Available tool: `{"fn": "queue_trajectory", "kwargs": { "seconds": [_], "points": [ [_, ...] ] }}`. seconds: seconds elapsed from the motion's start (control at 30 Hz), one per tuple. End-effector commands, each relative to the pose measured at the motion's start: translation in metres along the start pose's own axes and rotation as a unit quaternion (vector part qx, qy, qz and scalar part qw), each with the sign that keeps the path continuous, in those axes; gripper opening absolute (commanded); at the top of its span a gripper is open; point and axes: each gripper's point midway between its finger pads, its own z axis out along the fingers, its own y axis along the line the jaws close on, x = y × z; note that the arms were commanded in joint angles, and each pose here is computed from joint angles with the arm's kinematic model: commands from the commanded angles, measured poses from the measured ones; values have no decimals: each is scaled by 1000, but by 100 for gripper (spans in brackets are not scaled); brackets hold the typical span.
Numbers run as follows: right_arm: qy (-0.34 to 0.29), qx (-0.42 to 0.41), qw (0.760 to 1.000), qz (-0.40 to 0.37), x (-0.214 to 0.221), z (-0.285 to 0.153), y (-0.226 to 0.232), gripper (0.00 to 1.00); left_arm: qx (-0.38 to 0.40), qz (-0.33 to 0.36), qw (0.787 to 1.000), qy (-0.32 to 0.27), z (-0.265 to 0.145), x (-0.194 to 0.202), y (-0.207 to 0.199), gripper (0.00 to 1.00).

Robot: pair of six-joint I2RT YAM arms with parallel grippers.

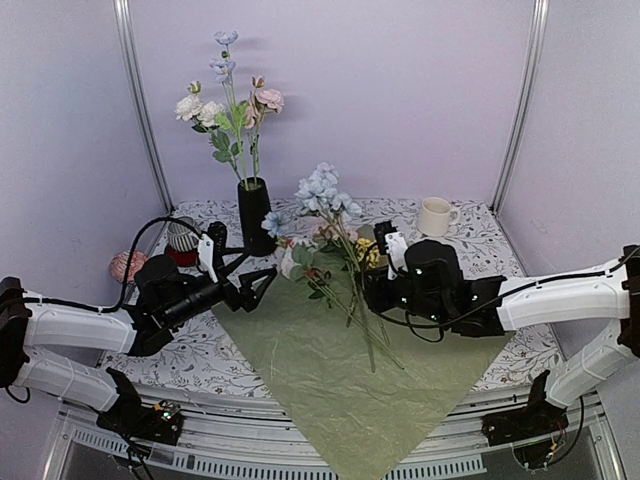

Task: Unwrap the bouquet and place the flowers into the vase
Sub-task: Pick up the fake flower from the flattened wrapping paper, then pass from the right arm to the left

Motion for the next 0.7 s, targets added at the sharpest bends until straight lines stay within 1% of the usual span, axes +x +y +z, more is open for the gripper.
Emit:
{"fn": "queue_trajectory", "kwargs": {
  "seconds": [0.0, 0.07, 0.17, 0.27, 0.3, 0.37, 0.5, 0.67],
  "points": [
    [-102, -99, 990, 10, -58, -34, 36, 6, 22, -1, 1000, -18, 3, -12, -11, 97],
    [-131, -117, 985, 7, -74, -45, 42, 7, 22, 0, 1000, -21, 2, -12, -11, 98],
    [-169, -120, 978, 13, -99, -55, 46, 7, 25, 1, 999, -23, 1, -13, -12, 97],
    [-193, -112, 975, 18, -115, -56, 47, 8, 27, 2, 999, -25, 0, -14, -13, 98],
    [-196, -117, 973, 20, -115, -54, 48, 6, 28, 2, 999, -26, -1, -14, -13, 97],
    [-199, -145, 969, 10, -109, -50, 57, 4, 29, 3, 999, -29, -2, -15, -14, 98],
    [-182, -218, 959, 1, -79, -38, 78, 4, 38, -2, 999, -32, -3, -17, -17, 97],
    [-154, -260, 953, 15, -55, -19, 93, 4, 47, -8, 998, -36, -4, -19, -20, 97]
  ]
}}
